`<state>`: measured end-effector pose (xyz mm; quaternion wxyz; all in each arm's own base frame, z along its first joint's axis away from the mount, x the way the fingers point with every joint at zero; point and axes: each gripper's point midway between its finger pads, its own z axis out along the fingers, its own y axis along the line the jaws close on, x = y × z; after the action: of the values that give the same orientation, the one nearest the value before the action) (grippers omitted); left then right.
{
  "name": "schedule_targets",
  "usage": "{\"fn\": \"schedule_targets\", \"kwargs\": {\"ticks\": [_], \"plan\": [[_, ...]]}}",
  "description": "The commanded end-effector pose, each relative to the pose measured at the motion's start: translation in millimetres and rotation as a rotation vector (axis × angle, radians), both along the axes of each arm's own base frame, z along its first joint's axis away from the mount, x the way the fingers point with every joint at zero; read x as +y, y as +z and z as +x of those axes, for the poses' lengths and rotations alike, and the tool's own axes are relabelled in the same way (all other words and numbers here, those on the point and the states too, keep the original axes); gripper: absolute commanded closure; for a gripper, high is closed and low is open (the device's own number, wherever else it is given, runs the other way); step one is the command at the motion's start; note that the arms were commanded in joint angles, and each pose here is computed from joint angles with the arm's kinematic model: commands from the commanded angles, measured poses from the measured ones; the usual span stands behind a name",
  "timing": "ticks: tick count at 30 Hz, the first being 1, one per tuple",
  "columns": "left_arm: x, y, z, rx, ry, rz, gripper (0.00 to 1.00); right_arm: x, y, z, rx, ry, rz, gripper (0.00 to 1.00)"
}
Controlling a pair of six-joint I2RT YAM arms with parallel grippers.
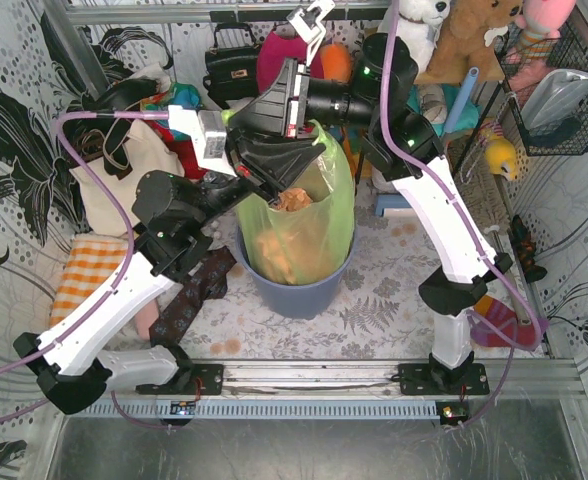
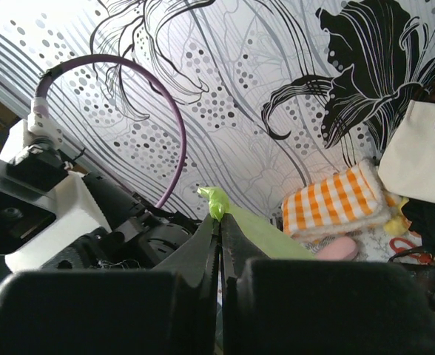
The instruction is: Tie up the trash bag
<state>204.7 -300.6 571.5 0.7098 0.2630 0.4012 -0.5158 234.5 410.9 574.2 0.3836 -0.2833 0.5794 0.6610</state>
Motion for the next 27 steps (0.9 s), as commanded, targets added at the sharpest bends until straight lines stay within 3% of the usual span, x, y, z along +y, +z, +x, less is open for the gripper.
{"fn": "schedule_targets", "kwargs": {"ticks": [1,15,27], "plan": [[-3.0,-6.7,13.6,0.007,0.045,0.004,1.0,-5.3,0.5,0.1,-0.03,0.063,0.009,1.0],[-44.4,-58.7,49.9,0.123,0.17,0.232,1.0,-11.6,9.4,11.7,-0.027,0.022,0.039,1.0],[-57.8,-48.2,63.1,0.098,0.617,0.096,1.0,-10.0,17.0,2.9,-0.023,0.012,0.06,1.0]]}}
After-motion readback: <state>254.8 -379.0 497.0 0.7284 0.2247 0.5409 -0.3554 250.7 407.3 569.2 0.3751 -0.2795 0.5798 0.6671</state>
